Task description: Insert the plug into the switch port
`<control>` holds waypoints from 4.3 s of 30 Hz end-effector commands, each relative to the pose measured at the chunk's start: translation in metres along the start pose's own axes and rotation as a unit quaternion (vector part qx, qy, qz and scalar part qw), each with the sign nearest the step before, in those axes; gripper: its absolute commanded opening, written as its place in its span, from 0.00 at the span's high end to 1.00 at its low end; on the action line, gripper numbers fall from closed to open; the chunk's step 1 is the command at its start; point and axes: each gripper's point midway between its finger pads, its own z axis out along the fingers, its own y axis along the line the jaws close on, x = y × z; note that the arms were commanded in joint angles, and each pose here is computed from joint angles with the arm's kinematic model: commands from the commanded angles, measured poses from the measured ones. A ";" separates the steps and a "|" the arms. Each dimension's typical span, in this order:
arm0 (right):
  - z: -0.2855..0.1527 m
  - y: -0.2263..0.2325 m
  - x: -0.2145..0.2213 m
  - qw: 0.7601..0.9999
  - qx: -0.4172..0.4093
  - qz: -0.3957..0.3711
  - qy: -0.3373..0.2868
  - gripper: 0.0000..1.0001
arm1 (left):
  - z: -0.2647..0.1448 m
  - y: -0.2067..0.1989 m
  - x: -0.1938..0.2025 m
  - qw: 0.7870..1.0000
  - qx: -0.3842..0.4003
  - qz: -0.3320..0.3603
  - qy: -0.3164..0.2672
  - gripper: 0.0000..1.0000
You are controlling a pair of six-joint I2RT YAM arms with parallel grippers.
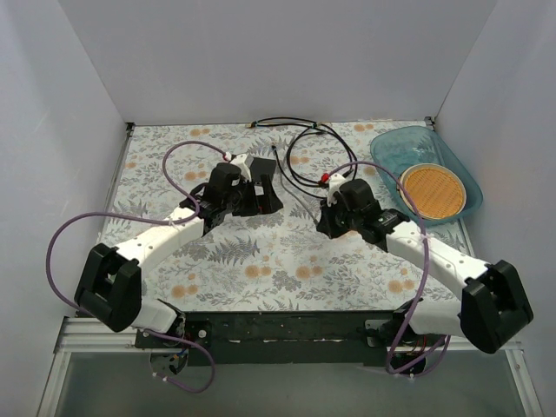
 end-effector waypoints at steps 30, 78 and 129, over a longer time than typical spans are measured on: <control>-0.069 0.073 -0.073 0.968 -0.184 -0.153 -0.068 0.99 | -0.098 -0.124 -0.013 0.793 0.164 0.500 -0.307 0.02; -0.164 0.047 -0.160 0.941 -0.039 -0.120 -0.315 0.04 | -0.039 -0.163 -0.015 0.864 0.180 0.391 -0.261 1.00; -0.168 0.147 -0.198 0.862 -0.339 -0.063 -0.373 0.60 | -0.140 -0.188 -0.043 0.876 0.275 0.203 -0.340 1.00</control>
